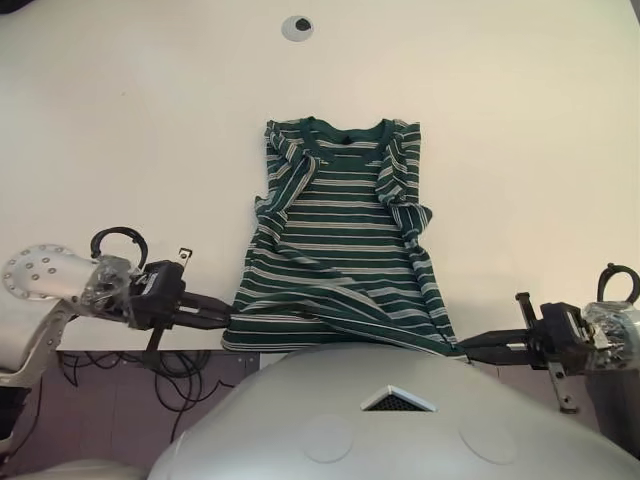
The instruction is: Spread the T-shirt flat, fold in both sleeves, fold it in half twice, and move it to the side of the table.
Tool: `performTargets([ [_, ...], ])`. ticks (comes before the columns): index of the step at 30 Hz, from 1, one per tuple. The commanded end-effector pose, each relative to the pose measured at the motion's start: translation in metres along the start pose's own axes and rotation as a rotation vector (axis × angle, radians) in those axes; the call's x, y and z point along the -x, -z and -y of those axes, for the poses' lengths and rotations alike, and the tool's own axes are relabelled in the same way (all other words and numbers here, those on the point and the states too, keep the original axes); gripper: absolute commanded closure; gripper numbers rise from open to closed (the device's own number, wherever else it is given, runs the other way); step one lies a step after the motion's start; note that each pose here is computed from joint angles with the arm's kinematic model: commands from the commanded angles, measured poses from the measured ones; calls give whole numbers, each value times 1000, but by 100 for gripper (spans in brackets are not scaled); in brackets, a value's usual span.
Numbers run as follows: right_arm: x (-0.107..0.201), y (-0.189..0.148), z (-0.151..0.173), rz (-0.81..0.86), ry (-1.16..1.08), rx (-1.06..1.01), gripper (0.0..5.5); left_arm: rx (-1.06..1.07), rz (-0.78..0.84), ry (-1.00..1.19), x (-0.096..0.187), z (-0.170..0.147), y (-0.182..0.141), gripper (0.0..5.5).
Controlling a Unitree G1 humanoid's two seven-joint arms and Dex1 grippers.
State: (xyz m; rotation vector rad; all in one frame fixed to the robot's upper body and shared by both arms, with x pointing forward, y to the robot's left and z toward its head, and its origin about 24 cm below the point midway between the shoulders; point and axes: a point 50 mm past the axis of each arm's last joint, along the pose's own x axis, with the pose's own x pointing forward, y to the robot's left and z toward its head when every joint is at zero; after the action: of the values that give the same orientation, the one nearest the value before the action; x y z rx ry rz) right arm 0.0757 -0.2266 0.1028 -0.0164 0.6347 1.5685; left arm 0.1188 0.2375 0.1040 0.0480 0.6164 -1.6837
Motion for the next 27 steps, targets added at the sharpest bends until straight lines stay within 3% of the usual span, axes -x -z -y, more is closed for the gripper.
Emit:
performTargets([
  [1, 0, -18, 15, 90, 115, 74, 550, -46, 24, -19, 2, 1, -13, 547],
  [5, 6, -37, 53, 246, 363, 90, 550, -133, 98, -205, 5, -21, -26, 547],
  [8, 5, -40, 70, 278, 436, 46, 550, -142, 147, -327, 6, -38, -31, 547],
  [12, 10, -56, 97, 438, 515, -68, 550, -116, 195, -533, 9, -65, -28, 547],
  [19, 3, -52, 141, 414, 664, -165, 550, 21, 179, -792, 3, -117, -22, 547],
  [25, -1, -49, 181, 439, 747, -271, 550, 142, 293, -928, -3, -169, -35, 547],
  [27, -2, -45, 191, 449, 765, -301, 530, 173, 353, -934, -6, -181, -43, 521],
])
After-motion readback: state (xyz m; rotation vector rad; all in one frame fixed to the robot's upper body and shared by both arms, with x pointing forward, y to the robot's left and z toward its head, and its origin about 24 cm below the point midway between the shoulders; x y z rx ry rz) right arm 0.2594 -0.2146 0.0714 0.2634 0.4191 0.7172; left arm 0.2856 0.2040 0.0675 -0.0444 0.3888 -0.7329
